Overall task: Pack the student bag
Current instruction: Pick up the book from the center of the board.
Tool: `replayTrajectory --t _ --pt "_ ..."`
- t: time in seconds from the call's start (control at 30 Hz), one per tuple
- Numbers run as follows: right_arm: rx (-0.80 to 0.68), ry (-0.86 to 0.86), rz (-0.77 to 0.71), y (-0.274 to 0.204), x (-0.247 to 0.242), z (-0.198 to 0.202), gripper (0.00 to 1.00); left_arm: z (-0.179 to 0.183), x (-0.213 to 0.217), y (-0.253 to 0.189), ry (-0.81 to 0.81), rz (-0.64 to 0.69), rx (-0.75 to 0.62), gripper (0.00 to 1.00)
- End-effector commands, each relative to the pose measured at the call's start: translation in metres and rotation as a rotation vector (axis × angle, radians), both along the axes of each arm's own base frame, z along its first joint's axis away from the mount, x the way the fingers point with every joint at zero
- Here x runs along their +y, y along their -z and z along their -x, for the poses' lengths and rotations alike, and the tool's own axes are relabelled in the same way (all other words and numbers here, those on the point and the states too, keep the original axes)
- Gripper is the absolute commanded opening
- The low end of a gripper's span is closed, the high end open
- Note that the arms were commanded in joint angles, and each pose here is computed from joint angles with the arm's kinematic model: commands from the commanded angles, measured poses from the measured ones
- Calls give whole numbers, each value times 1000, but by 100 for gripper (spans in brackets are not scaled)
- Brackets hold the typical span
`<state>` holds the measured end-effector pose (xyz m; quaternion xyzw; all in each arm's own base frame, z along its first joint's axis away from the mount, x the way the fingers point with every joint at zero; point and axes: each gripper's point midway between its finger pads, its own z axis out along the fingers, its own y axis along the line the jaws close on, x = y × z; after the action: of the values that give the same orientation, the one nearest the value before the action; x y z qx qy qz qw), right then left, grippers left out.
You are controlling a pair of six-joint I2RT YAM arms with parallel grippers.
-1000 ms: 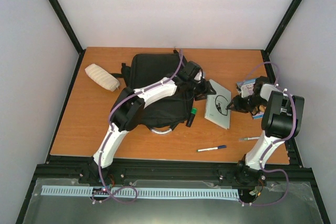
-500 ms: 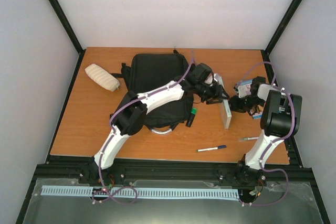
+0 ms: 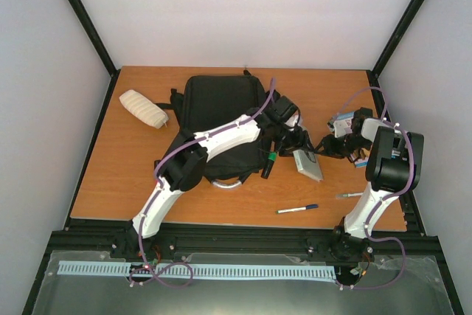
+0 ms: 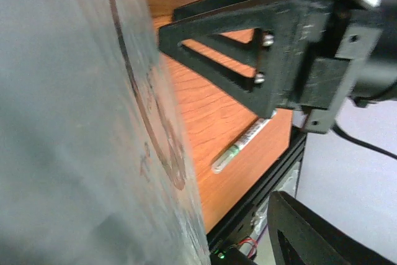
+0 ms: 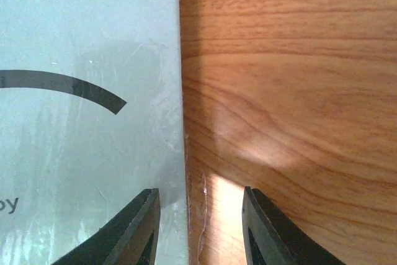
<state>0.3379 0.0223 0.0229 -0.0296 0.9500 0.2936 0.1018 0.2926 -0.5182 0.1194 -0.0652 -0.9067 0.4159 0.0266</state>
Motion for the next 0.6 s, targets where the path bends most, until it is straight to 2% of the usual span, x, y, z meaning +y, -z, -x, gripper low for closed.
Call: replayTrajectory --t 0.0,0.13,0.33,0.57 --pt "125 -20 32 30 2 28 38 -1 2 1 25 -27 -34 62" --pt "123 -18 35 30 1 28 38 -1 4 4 23 -40 -32 56" --pt "123 -16 34 29 1 28 38 -1 4 8 15 -39 -26 37" --pt "111 -9 32 26 0 27 38 -3 4 3 -11 -22 -28 22"
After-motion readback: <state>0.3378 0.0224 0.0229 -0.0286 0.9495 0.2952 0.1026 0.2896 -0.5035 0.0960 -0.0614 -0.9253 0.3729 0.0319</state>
